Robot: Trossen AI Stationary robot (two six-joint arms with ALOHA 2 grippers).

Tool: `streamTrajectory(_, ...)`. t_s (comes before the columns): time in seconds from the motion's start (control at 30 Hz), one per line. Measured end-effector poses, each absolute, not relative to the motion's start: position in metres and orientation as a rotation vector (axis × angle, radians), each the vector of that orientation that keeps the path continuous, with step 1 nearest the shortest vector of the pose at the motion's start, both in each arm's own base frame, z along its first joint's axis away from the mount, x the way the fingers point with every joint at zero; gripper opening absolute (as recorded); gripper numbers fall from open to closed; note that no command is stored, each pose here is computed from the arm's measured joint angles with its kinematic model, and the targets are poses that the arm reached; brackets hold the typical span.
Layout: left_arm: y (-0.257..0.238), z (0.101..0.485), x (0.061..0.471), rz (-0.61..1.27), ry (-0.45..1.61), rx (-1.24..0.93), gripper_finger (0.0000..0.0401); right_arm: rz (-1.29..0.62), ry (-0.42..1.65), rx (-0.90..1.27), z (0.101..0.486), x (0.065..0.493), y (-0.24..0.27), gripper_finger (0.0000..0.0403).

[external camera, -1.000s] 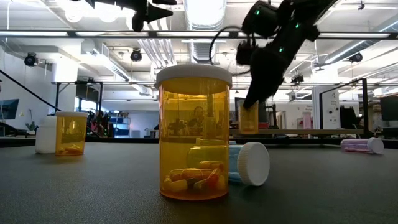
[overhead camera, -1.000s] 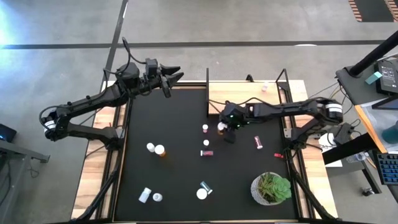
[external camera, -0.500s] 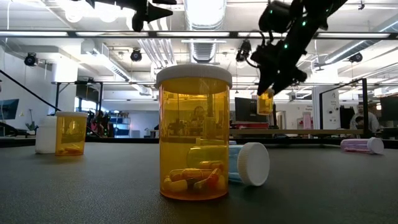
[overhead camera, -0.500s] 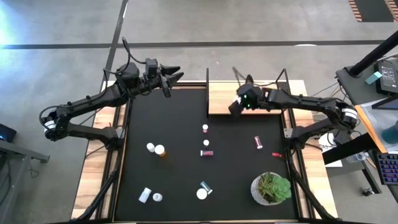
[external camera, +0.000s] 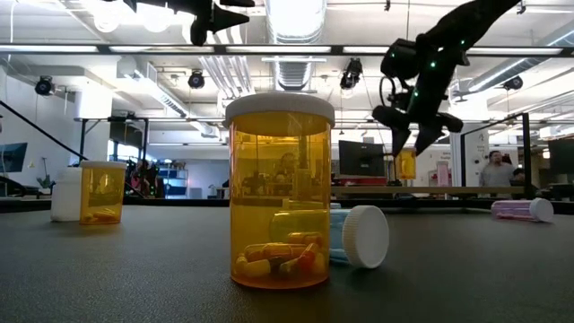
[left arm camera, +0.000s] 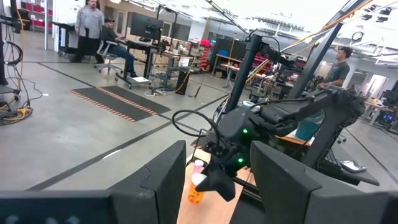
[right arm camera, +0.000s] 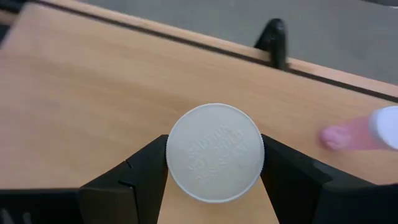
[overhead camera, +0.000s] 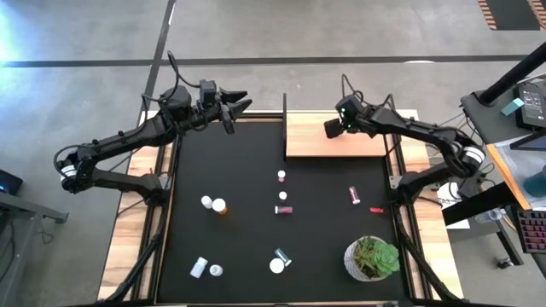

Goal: Pick and place medicine bottles onto shelf by color
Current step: Put the top orange pill bottle on the shelf

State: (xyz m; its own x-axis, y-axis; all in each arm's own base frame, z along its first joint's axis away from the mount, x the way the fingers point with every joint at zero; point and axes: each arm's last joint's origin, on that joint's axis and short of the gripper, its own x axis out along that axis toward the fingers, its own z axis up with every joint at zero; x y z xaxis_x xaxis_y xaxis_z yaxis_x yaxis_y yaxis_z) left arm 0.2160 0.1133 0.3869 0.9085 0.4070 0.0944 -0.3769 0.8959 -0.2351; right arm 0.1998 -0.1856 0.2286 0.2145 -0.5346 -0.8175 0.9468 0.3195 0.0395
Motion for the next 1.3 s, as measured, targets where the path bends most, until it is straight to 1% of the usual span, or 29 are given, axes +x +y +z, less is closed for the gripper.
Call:
streamTrajectory(0.27,0.113,0.387,0.216,0.407,-0.146,-0.214,0.0164,-1.135,0.86,0.601,0.216,0.2,-0.197,0.0222)
streamTrajectory(0.43,0.113,0.387,0.216,0.407,-0.145,-0.214,0.0164,-1.207,0.888,0.556,0.209,0.199,-0.202,0.0222)
streamTrajectory(0.83,0.116,0.387,0.215,0.419,-0.145,-0.214,0.0164,-1.254,0.853,0.583,0.205,0.193,-0.217,0.0222)
streamTrajectory(1.07,0.116,0.387,0.215,0.42,-0.145,-0.214,0.0164,-1.246,0.867,0.579,0.202,0.193,-0.218,0.0222)
streamTrajectory(1.3,0.116,0.387,0.214,0.42,-0.146,-0.214,0.0164,-1.239,0.82,0.558,0.205,0.196,-0.221,0.0222)
